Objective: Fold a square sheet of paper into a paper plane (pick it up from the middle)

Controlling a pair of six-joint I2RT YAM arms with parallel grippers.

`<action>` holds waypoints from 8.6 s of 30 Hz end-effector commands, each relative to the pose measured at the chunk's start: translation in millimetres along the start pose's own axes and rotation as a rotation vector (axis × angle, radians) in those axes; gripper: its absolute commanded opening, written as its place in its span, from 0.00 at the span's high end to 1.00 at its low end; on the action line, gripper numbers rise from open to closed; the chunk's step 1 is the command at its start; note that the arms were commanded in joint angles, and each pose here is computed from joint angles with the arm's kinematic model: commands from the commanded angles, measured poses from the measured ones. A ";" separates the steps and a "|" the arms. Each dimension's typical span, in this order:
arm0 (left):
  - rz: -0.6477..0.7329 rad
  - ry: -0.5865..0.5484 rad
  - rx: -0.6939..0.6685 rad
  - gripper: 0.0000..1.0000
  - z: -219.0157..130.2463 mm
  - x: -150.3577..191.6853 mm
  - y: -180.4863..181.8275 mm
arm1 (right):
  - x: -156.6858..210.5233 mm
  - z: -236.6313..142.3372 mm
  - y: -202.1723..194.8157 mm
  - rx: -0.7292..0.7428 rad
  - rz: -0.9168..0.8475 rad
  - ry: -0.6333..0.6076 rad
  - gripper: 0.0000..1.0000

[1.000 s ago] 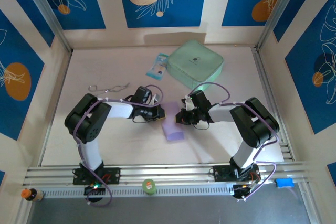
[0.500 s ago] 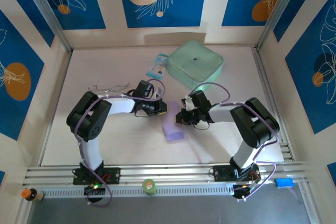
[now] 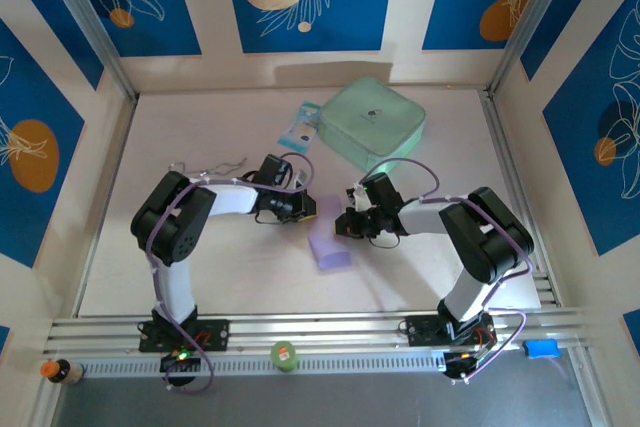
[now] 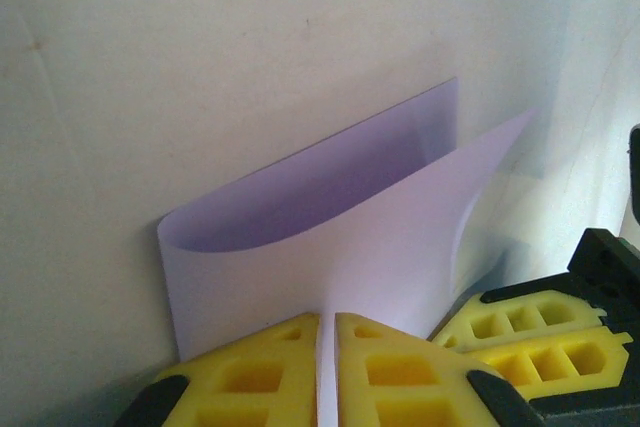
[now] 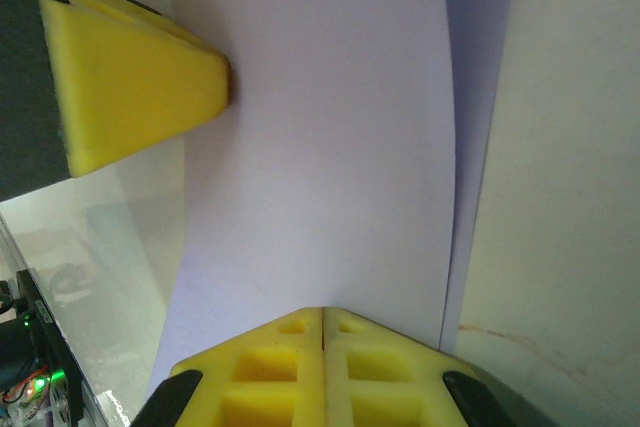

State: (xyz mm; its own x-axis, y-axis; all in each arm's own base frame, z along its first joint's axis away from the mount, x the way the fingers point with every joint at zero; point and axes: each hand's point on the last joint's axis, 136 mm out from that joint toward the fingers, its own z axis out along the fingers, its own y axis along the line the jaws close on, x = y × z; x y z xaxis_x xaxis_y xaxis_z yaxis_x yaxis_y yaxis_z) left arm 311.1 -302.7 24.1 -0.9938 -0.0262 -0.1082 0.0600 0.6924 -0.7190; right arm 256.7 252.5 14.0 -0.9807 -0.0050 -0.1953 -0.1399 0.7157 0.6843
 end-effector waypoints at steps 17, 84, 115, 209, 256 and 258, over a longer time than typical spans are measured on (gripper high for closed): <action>-0.108 -0.086 -0.062 0.91 -1.1 -31.1 31.5 | 36.0 2.2 -39.1 0.141 0.075 0.098 1.00; -0.091 0.057 0.141 0.86 -18.4 54.1 -31.9 | 35.5 5.5 -37.8 0.139 0.104 0.090 1.00; 0.024 0.093 -0.026 0.85 -40.0 69.3 -23.0 | 40.7 8.7 -40.3 0.156 0.110 0.103 1.00; 0.051 0.246 -0.091 0.97 -23.6 167.7 17.9 | 44.2 11.6 -45.7 0.171 0.117 0.100 1.00; 0.069 -0.001 -0.005 0.94 -12.6 45.5 -16.2 | 43.5 8.7 -46.4 0.172 0.115 0.097 1.00; 0.053 0.007 -0.007 0.94 -5.8 42.5 -11.0 | 43.8 8.5 -46.7 0.174 0.114 0.097 1.00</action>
State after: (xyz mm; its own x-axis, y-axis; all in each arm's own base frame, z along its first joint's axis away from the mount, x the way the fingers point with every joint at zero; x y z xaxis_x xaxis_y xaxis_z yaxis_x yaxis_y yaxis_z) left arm 262.3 -306.8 42.0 -0.9844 0.0226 -0.1747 0.1410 0.6956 -0.7045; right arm 254.1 259.2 13.6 -0.9815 0.0127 -0.1912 -0.1256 0.7105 0.6924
